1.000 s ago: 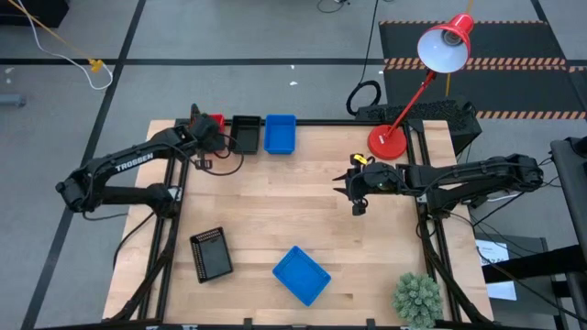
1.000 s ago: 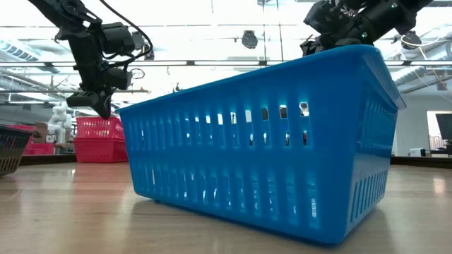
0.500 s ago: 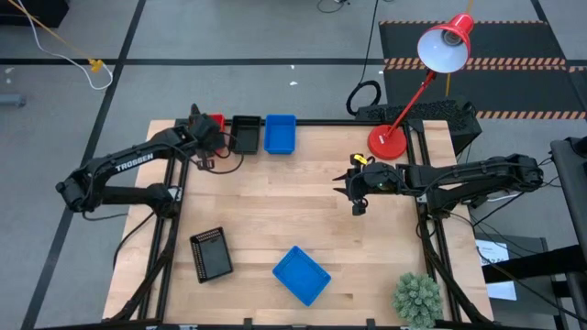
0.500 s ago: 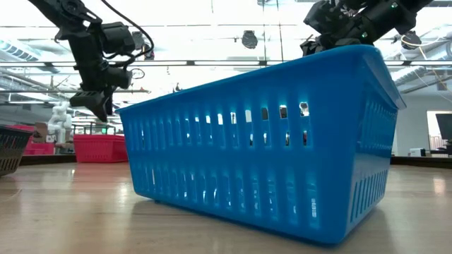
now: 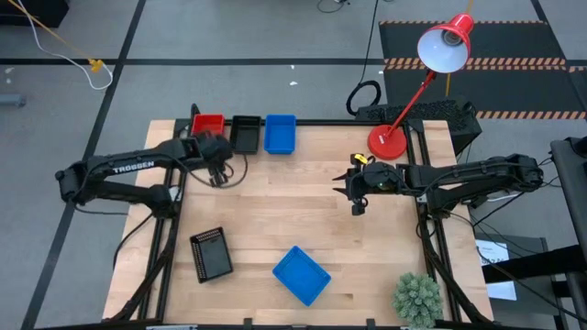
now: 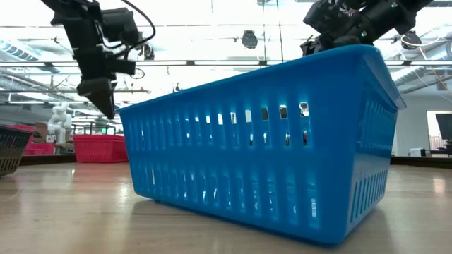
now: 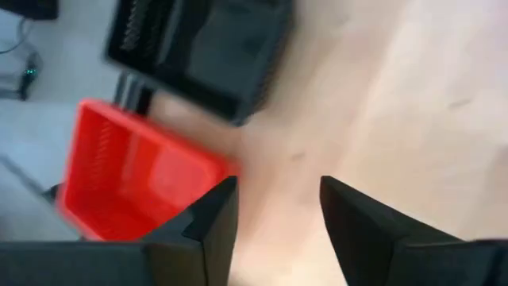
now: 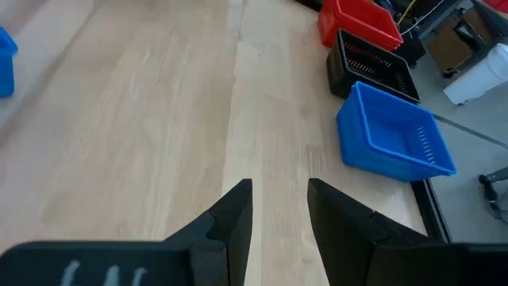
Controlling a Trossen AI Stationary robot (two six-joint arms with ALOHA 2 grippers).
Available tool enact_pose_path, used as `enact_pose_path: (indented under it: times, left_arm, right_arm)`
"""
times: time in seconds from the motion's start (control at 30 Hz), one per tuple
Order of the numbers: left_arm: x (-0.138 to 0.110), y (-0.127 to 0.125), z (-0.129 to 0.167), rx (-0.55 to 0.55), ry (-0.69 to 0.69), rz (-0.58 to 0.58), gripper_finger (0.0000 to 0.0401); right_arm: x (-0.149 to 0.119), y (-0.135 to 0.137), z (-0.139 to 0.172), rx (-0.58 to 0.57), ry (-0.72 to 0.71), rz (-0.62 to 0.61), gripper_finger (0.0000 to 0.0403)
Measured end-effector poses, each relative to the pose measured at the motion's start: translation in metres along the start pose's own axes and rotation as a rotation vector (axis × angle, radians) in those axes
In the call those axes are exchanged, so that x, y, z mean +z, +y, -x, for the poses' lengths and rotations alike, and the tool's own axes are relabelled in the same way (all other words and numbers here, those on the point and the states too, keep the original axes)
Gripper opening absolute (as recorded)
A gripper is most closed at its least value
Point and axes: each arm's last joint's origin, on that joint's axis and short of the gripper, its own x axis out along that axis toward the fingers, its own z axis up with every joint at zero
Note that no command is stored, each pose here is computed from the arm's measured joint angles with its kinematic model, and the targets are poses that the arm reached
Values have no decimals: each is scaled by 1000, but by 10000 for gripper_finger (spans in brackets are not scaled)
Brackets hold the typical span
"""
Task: Stack baskets by color
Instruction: Stack the bottom black bin on top of the stacked black bins
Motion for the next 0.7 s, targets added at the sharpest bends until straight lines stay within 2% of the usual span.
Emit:
enact_pose_path:
  times: [0.17, 0.33, 0.43, 0.6, 0.7]
  left_arm:
    - [4, -34, 13, -86, -49, 31, 148]
    - [1, -75, 33, -265, -95, 38, 134]
    - [-6, -99, 47, -328, -119, 25, 134]
    - [-22, -135, 72, -414, -184, 69, 133]
    - [-33, -161, 84, -473, -221, 8, 133]
  right_arm:
    - [9, 2, 1, 84, -97, -68, 118]
    - [20, 12, 5, 129, -131, -113, 118]
    - [23, 24, 8, 175, -143, -113, 118]
    - [28, 44, 13, 258, -150, -156, 118]
    - [30, 53, 15, 294, -154, -179, 118]
